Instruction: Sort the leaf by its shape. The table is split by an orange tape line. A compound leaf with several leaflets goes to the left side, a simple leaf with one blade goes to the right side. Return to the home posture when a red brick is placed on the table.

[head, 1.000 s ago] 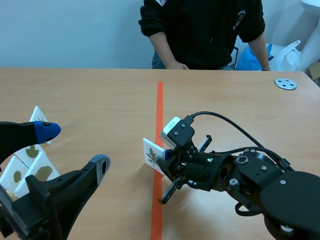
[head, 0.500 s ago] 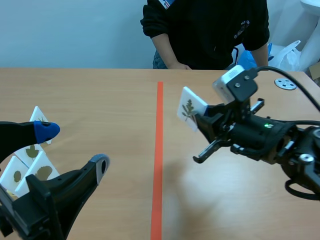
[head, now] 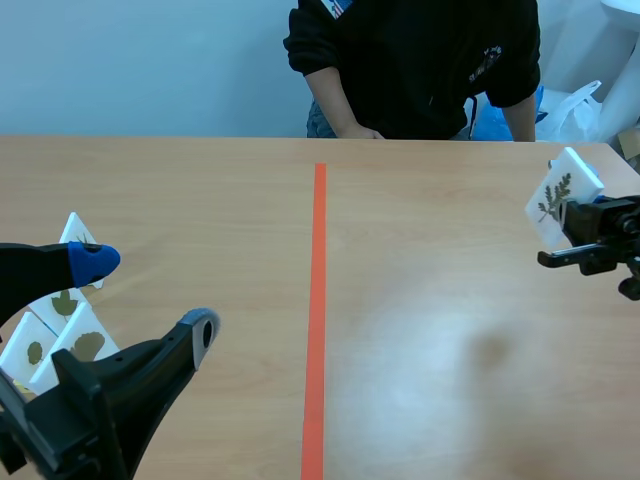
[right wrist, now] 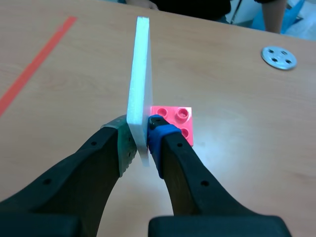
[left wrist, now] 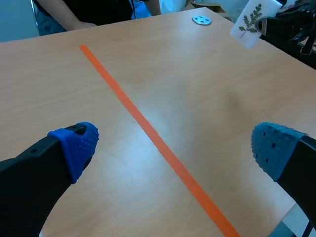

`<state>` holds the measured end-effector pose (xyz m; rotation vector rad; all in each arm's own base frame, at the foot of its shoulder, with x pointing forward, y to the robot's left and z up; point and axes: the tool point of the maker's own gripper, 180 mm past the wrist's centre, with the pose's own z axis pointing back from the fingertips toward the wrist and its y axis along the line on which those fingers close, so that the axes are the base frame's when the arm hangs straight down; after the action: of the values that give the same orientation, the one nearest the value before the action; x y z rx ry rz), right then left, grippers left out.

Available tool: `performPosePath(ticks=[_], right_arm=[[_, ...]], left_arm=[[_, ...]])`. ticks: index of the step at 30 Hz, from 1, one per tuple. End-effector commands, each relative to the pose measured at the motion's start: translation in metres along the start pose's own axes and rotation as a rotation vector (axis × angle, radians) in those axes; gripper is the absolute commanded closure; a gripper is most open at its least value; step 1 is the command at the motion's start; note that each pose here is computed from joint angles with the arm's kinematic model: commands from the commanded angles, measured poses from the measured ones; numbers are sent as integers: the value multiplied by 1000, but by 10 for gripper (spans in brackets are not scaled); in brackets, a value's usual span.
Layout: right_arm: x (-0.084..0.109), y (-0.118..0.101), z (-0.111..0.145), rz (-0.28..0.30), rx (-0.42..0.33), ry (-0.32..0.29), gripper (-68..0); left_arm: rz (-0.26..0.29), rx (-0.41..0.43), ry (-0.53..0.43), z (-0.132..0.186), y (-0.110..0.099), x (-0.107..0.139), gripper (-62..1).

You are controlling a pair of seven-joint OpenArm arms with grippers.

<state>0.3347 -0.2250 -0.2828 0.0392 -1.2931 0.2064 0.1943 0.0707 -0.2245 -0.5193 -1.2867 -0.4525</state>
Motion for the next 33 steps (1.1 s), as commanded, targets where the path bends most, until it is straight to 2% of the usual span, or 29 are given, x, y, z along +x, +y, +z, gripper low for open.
performPosePath(ticks=[1, 6, 16, 25, 33], right_arm=[[6, -11, -7, 14, -12, -20, -35], [-11, -36, -21, -37, -78, 6, -35], [-29, -75, -51, -136, -188, 24, -35], [-62, -84, -69, -117, -220, 122, -35], [-69, -86, -66, -101, -235, 148, -40]], left_arm=[[5, 1, -32, -1, 0, 7, -623], [5, 1, -32, -1, 0, 7, -623], [4, 2, -31, 0, 0, 7, -623], [4, 2, -31, 0, 0, 7, -623], [3, 2, -32, 0, 0, 7, -623]])
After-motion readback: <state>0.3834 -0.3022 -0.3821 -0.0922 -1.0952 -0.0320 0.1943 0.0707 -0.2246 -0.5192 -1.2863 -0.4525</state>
